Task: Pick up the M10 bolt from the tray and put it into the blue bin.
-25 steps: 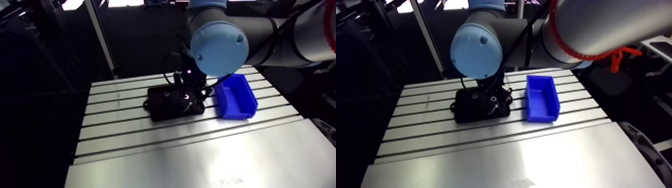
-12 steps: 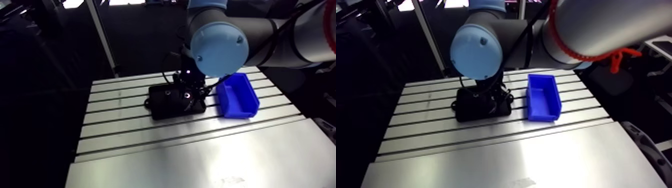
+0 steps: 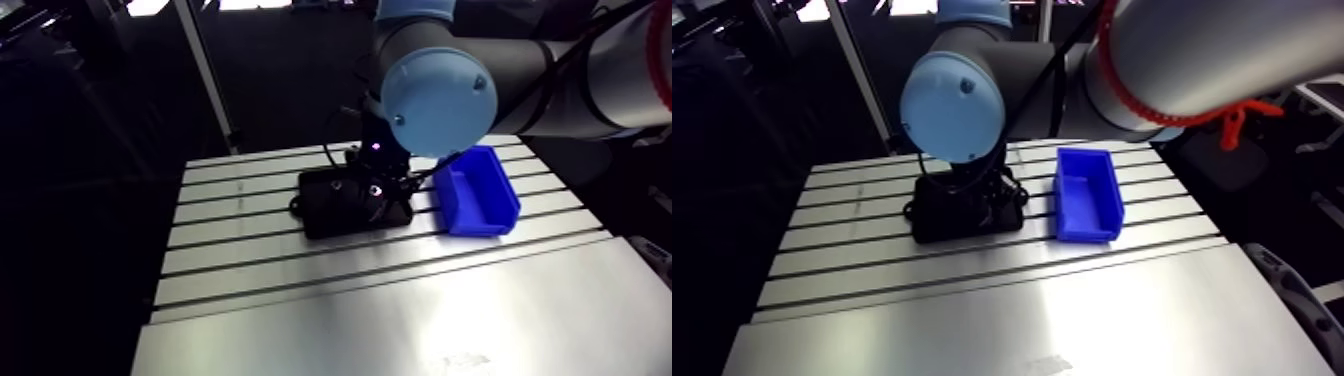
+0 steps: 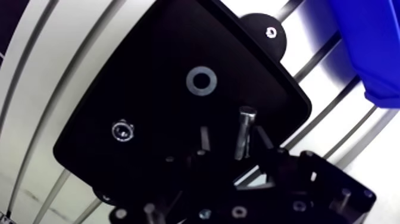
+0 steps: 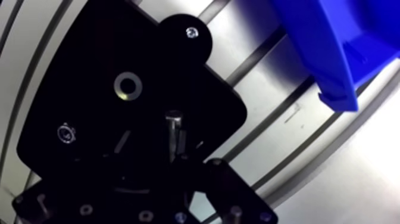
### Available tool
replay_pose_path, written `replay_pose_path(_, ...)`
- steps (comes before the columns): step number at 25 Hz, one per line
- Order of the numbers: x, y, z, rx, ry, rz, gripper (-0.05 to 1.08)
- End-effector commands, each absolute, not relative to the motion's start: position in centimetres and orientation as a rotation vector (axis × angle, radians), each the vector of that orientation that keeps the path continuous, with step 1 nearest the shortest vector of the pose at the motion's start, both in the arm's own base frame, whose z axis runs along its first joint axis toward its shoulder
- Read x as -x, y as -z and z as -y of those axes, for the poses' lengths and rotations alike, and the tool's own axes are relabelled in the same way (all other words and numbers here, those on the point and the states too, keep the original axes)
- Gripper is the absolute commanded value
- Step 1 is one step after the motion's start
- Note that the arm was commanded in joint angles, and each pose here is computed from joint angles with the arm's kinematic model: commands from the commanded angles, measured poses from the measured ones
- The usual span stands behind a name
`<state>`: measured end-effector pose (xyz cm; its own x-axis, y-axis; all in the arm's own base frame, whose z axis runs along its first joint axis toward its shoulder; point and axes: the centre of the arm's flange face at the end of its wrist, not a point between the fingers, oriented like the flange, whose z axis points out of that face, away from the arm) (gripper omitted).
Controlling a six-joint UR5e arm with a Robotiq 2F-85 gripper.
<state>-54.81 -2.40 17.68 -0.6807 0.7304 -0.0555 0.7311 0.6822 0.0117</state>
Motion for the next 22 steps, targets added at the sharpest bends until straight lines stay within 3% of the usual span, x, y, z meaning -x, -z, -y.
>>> replay_pose_path(1,54.73,-17.60,2.41,-1.232,0.014,-2.827,0.54)
replay_pose_path(22,54.39,-17.03,2.51,-1.228,0.001,-2.817,0.59)
